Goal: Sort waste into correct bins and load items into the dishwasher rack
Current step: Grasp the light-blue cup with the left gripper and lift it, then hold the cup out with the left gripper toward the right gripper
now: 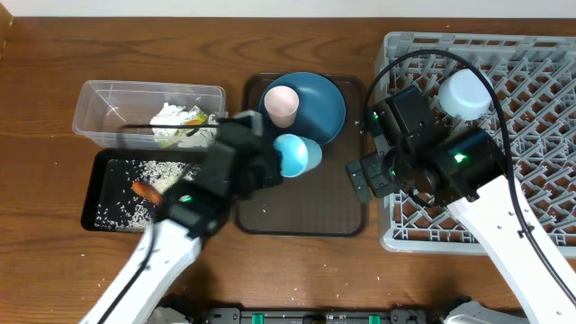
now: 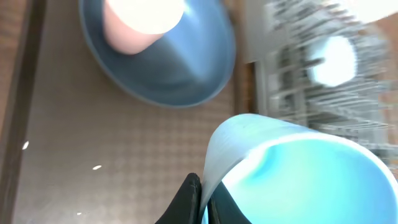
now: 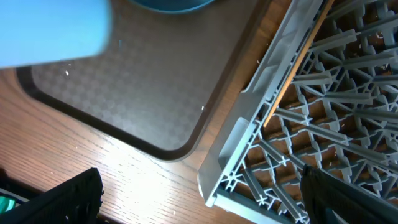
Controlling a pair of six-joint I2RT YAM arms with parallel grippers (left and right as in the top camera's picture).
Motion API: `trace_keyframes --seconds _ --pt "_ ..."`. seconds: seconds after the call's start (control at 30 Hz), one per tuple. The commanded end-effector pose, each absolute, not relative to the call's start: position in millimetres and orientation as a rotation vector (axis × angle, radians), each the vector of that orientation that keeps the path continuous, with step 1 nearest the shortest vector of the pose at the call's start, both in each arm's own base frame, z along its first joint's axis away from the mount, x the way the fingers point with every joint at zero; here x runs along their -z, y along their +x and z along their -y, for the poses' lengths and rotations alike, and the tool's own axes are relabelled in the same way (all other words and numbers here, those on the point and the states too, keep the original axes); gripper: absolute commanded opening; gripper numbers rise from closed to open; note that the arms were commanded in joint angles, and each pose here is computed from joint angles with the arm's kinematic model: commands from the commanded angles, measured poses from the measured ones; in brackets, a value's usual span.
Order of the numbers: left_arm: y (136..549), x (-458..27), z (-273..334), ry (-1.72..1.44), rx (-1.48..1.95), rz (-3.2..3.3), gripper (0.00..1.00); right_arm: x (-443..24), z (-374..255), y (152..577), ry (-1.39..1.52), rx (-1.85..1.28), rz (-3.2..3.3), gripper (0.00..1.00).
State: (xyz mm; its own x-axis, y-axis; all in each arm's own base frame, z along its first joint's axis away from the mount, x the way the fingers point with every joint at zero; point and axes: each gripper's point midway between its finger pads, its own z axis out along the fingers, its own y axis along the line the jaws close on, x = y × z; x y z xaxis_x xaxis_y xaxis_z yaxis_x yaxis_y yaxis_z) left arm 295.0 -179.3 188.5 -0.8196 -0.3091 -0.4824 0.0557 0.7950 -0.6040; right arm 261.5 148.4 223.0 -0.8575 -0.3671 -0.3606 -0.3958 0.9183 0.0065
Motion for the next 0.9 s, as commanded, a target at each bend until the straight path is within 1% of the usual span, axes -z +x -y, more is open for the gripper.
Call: trace_keyframes --seconds 0.0,0.2,0.33,0.5,0.67,0.87 --pt "277.3 -221.9 193.2 0.005 1.123 -2.357 0.06 -227.2 -144.5 264.0 -0.52 -0.107 -2.715 0.99" --pt "262.4 -240.1 190.2 0.225 1.476 -2.27 0.06 -227.2 -144.5 264.0 -0.52 -0.107 -2.715 0.99" --pt "265.6 -232.6 186.4 0.242 1.64 -2.259 0.06 -227.2 -144.5 264.0 -0.52 -0.107 -2.715 0.99" --pt "271.4 -210.0 191.6 0.4 1.727 -2.201 0.06 -227.3 -144.5 264.1 -0.52 -0.107 -2.715 0.99" --pt "263.1 -214.0 197.2 0.636 1.887 -1.96 0.06 -230.6 -154.1 268.2 -0.524 -0.17 -2.687 0.99" --pt "266.5 -204.2 197.6 0.717 1.839 -1.894 0.06 -231.8 -164.5 264.0 -0.544 -0.258 -2.69 0.99"
